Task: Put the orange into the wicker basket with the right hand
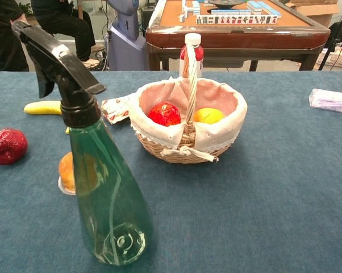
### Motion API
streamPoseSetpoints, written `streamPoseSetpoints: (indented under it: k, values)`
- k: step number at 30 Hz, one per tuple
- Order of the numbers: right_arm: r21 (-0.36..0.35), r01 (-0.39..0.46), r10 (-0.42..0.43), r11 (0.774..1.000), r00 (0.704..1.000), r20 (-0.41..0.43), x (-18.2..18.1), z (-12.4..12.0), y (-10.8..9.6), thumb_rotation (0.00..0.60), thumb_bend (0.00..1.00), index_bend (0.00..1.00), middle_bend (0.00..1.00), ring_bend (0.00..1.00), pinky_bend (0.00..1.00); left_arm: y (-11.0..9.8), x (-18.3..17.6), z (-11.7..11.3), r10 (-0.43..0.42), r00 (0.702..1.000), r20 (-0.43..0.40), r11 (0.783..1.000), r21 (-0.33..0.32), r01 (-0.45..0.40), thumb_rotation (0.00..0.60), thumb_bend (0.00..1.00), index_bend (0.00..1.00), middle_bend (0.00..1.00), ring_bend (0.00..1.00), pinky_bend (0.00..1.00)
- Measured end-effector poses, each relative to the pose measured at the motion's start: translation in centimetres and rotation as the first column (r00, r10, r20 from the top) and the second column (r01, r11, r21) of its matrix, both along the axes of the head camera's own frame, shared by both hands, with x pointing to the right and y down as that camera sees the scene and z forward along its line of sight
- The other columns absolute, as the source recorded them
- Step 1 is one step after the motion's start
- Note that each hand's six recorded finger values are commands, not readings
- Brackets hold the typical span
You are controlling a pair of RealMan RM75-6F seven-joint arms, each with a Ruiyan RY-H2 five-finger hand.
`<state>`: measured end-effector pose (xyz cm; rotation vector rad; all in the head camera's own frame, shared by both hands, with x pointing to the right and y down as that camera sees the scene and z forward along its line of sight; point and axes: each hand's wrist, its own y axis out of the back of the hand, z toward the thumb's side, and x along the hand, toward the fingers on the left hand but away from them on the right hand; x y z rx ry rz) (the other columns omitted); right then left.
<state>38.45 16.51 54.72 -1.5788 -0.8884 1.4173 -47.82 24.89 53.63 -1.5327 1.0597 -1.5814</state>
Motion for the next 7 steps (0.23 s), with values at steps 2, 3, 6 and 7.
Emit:
streamPoseSetpoints:
  k: [2, 3, 6, 7]
  values:
    - [0.009, -0.027, 0.027, 1.000, 1.000, -0.006, 1.2, -0.6, 1.0, 0.600, 0.30, 0.00, 0.16, 0.19, 0.48, -0.2, 0.3, 0.1, 0.006, 1.000, -0.006, 1.000, 0.003, -0.006, 0.600, 0.25, 0.04, 0.00, 0.00, 0.04]
    - [0.013, -0.036, 0.036, 0.999, 0.999, -0.009, 1.6, -0.9, 1.4, 0.600, 0.30, 0.00, 0.16, 0.18, 0.47, -0.2, 0.4, 0.1, 0.009, 1.000, -0.009, 1.000, 0.004, -0.009, 0.600, 0.25, 0.04, 0.00, 0.00, 0.04]
    - [0.029, -0.059, 0.060, 0.998, 0.998, -0.024, 2.7, -1.6, 2.4, 0.600, 0.30, 0.00, 0.16, 0.19, 0.48, -0.4, 0.7, 0.2, 0.017, 1.000, -0.014, 1.000, 0.005, -0.017, 0.600, 0.25, 0.04, 0.00, 0.00, 0.04]
    - [0.032, -0.066, 0.067, 0.997, 0.997, -0.028, 2.9, -1.8, 2.6, 0.600, 0.30, 0.00, 0.17, 0.19, 0.48, -0.4, 0.8, 0.2, 0.018, 1.000, -0.013, 1.000, 0.004, -0.018, 0.600, 0.25, 0.04, 0.00, 0.00, 0.04]
